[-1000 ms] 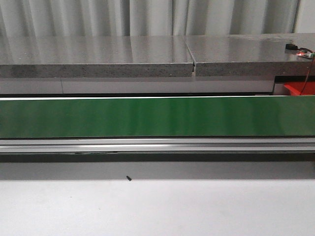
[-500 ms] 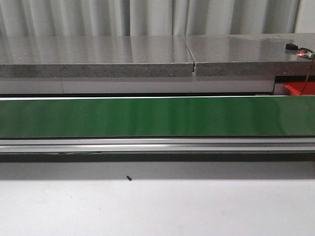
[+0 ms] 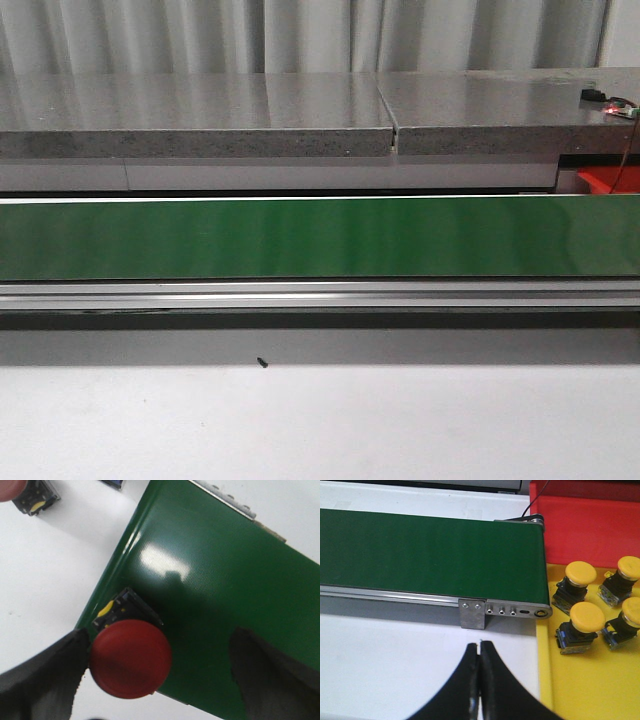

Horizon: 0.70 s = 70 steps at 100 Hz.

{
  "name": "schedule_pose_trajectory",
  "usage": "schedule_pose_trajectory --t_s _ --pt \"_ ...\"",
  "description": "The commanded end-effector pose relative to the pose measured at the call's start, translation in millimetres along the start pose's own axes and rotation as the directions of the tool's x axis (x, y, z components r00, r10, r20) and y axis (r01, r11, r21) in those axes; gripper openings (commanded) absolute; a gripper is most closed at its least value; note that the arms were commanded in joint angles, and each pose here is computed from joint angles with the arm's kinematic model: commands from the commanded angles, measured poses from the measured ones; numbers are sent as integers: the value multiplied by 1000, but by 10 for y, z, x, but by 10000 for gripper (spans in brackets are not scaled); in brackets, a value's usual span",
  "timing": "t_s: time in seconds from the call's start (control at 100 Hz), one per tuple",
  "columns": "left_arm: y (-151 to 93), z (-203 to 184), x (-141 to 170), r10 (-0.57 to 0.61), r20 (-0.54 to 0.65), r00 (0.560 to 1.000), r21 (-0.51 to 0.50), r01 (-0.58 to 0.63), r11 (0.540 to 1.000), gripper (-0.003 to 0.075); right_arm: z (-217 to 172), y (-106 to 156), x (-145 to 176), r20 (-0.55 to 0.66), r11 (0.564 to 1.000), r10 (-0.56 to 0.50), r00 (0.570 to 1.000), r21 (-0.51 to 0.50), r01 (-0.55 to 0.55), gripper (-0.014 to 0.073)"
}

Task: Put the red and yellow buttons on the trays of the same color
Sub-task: 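Set the red button on the green belt and open the left gripper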

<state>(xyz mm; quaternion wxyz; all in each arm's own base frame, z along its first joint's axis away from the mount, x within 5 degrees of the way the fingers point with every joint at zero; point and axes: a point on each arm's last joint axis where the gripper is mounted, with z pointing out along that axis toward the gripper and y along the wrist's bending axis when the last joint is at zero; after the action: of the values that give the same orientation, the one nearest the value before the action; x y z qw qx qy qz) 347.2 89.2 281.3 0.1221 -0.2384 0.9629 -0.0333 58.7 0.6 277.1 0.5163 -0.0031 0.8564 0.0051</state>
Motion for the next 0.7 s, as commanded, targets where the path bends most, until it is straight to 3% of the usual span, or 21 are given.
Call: schedule_pose_trajectory --t_s 0.0,0.19,0.4,0.59,0.69 --pt "-65 -383 -21 4 117 993 47 -10 999 606 -35 0 -131 89 1000 -11 996 2 11 -66" --pt "-70 -729 -43 14 200 980 49 -24 999 606 -35 0 -131 89 1000 -11 996 2 11 -66" --pt "26 -1002 -127 69 297 952 -86 -45 995 599 -35 0 -131 89 1000 -11 996 2 11 -66" --pt "332 -938 -185 6 259 966 -143 32 989 599 -35 0 -131 89 1000 -11 996 2 11 -66" --pt "543 -840 -241 -68 223 972 -114 95 989 599 -35 0 -131 89 1000 -11 996 2 11 -66"
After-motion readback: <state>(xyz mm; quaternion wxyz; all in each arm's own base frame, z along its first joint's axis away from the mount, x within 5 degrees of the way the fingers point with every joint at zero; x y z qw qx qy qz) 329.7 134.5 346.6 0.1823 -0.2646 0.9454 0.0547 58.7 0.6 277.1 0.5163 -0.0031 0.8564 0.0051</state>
